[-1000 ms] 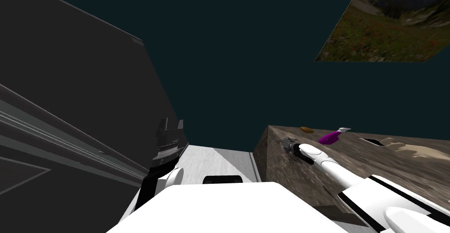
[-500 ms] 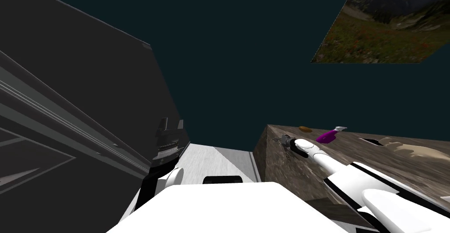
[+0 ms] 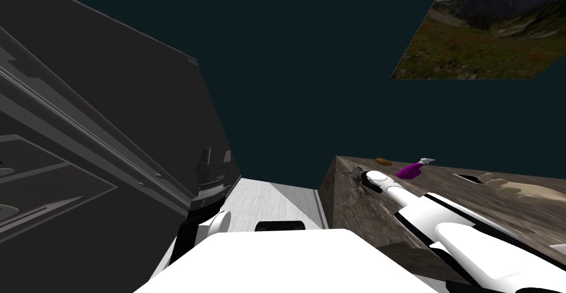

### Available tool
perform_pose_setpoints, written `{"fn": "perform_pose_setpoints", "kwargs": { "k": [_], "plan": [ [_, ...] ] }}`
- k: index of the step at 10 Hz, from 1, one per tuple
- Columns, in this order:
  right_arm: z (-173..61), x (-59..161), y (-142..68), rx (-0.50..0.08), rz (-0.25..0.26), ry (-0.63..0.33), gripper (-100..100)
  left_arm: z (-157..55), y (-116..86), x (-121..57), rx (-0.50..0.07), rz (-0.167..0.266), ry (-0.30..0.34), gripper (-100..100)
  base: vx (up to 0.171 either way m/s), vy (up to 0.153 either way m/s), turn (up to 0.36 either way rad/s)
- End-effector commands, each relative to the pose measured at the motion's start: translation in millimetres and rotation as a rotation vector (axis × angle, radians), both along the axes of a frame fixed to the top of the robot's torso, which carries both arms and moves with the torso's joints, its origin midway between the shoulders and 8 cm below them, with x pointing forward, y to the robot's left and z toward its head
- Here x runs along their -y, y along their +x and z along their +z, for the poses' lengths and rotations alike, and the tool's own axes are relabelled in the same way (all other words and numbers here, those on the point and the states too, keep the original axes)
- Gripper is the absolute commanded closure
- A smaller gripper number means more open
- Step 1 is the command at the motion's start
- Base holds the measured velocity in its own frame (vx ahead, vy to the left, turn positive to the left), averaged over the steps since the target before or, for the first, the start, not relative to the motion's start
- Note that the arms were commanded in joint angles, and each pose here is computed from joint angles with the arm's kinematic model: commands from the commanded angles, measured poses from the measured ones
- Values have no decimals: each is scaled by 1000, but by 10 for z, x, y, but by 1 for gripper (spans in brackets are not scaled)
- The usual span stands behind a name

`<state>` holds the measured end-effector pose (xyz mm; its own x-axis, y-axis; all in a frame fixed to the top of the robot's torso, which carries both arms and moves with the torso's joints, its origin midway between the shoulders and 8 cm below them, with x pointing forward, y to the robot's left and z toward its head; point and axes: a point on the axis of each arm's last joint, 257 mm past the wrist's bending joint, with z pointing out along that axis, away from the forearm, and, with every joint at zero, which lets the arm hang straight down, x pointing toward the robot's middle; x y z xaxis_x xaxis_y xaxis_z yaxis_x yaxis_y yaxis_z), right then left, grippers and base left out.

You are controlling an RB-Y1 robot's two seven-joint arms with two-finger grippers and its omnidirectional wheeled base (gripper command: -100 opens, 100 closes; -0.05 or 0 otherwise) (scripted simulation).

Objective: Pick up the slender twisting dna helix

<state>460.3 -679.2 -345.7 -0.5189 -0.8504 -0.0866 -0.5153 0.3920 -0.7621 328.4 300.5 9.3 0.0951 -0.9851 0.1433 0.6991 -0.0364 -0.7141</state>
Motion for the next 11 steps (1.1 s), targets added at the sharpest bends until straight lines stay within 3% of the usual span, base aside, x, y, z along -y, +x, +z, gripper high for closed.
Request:
{"fn": "perform_pose_setpoints", "kwargs": {
  "k": [1, 4, 5, 6, 7, 9, 11],
  "plan": [
    [0, 0, 0, 0, 0, 0, 100, 0, 0, 0, 0, 0, 0, 0, 0, 0, 0],
    [17, 7, 9, 2, 0, -3, 100, 0, 0, 0, 0, 0, 0, 0, 0, 0, 0],
    [17, 7, 9, 3, 0, -3, 0, 0, 0, 0, 0, 0, 0, 0, 0, 0, 0],
    [48, 3, 40, 8, 0, -5, 100, 0, 0, 0, 0, 0, 0, 0, 11, 3, -13],
    [74, 45, -29, 34, -2, 6, 100, 0, 0, 0, 0, 0, 0, 0, 120, 18, -108],
    [-85, -1, -172, 7, 12, 12, 100, -1, -1, 0, 0, 0, 0, 0, 115, 9, -43],
    [-85, -1, -172, 7, 12, 12, 100, 0, 0, 0, 0, 0, 0, 0, 0, 8, 11]
  ]
}}
